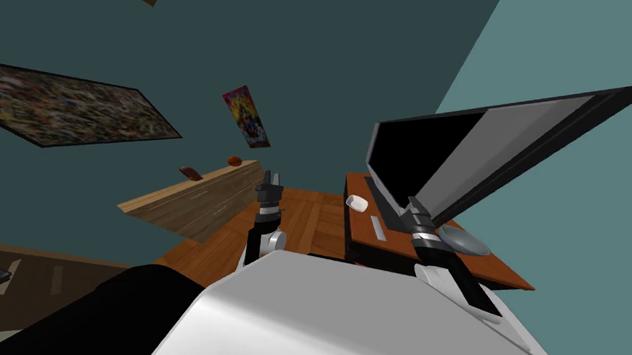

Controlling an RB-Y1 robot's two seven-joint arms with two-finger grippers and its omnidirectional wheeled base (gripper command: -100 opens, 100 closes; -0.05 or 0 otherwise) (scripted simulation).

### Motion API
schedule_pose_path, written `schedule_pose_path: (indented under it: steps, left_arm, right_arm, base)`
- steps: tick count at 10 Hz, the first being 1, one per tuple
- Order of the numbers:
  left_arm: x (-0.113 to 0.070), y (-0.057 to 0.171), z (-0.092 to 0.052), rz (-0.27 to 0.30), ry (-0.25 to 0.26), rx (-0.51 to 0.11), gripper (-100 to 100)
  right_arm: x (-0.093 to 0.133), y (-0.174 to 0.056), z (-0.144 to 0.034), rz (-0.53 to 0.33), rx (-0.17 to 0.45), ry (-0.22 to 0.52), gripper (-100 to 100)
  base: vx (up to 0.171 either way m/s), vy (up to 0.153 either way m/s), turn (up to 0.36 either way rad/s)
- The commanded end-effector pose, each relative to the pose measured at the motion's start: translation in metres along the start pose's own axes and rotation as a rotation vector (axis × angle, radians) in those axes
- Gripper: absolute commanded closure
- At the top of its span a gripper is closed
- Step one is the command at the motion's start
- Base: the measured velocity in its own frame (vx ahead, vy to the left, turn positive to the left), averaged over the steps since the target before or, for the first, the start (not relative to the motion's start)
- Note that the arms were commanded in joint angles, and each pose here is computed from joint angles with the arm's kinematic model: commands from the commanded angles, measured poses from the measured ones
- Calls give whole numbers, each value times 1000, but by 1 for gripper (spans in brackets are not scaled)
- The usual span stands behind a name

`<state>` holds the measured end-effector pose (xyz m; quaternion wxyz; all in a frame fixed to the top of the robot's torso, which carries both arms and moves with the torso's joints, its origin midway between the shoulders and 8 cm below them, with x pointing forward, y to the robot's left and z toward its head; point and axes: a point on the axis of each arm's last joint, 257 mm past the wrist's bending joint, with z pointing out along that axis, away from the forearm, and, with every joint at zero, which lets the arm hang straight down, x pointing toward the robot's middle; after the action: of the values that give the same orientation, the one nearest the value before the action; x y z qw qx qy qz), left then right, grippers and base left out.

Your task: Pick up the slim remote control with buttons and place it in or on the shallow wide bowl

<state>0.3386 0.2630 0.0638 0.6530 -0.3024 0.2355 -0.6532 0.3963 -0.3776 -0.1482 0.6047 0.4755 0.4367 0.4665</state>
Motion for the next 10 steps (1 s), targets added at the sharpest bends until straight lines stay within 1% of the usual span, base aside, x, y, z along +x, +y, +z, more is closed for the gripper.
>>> schedule_pose_path:
  steps: [1, 2, 3, 4, 5, 6, 7, 8, 9, 10]
  left_arm:
    - [0, 0, 0, 0, 0, 0, 0]
    - [0, 0, 0, 0, 0, 0, 0]
    - [0, 0, 0, 0, 0, 0, 0]
    - [0, 0, 0, 0, 0, 0, 0]
    - [0, 0, 0, 0, 0, 0, 0]
    - [0, 0, 0, 0, 0, 0, 0]
    - [0, 0, 0, 0, 0, 0, 0]
    - [0, 0, 0, 0, 0, 0, 0]
    - [0, 0, 0, 0, 0, 0, 0]
    - [0, 0, 0, 0, 0, 0, 0]
  right_arm:
    - [-25, -30, -2, 2, 83, -40, -100]
    - [-47, -45, -4, 9, 131, -74, -100]
    - [-50, -54, -6, 8, 151, -80, -100]
    - [-75, -78, -12, 19, 219, -125, -100]
    - [-94, -92, -16, 36, 262, -159, -100]
    - [-101, -101, -20, 34, 287, -173, -100]
    - [-126, -122, -30, 54, 350, -223, -100]
    - [-127, -124, -31, 54, 354, -225, -100]
    - [-151, -141, -42, 79, 406, -275, -100]
    - [-152, -145, -44, 80, 419, -279, -100]
  base:
    - [11, 122, -42]
    - [16, 169, -72]
    - [24, 132, -32]
    - [56, 122, -35]
    - [83, 195, -66]
    - [47, 157, -35]
    - [42, 165, -29]
    - [37, 118, -35]
    - [36, 90, -37]
    - [40, 77, -17]
